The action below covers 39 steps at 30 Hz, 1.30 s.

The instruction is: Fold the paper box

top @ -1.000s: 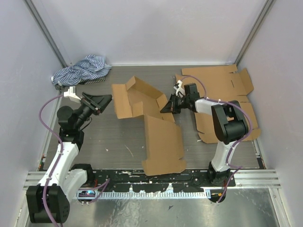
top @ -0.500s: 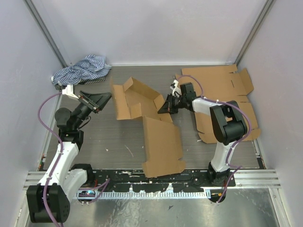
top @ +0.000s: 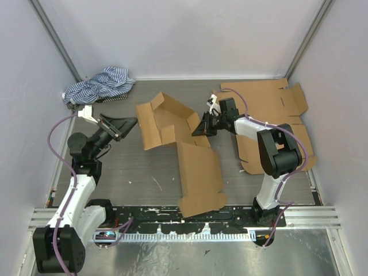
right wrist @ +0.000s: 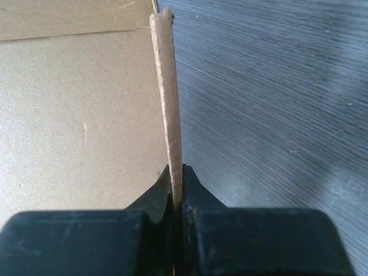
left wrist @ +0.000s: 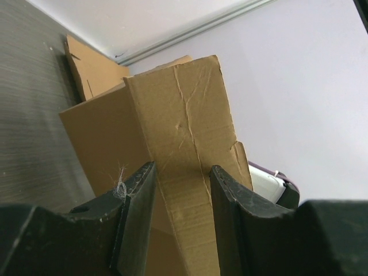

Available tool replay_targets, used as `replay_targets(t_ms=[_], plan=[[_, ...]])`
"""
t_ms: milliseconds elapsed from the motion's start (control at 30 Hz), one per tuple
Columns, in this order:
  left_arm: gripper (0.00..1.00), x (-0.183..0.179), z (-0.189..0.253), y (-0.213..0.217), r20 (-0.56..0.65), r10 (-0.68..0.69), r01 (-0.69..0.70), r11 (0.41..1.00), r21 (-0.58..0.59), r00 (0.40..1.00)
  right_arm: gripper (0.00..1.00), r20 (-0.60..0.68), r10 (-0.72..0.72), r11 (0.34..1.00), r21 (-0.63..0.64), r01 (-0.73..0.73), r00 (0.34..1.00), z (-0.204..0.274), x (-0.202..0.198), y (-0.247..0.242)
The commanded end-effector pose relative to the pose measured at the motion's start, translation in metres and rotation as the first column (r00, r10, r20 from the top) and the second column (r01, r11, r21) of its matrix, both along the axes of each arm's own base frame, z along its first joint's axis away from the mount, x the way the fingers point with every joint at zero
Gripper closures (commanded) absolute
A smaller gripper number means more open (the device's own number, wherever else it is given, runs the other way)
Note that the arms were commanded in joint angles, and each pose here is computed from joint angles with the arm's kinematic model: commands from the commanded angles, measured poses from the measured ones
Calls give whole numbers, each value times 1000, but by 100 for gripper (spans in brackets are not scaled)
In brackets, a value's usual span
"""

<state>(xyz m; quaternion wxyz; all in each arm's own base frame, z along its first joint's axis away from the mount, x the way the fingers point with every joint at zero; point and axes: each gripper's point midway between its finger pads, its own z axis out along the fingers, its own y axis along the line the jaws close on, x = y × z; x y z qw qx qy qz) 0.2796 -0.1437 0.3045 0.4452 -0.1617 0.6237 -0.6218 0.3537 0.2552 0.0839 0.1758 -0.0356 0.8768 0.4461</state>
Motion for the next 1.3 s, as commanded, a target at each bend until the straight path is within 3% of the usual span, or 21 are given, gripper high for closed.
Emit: replay_targets(t_ms=[0,1267], plan=[[51,-10,-11,-5,-5,-40,40,998,39,999,99,125,4,999,36,-9,992,50,13,7],[50,-24,-1,-3,28,-23,20,994,111,999,99,138,43,997,54,-51,989,56,14,-7]])
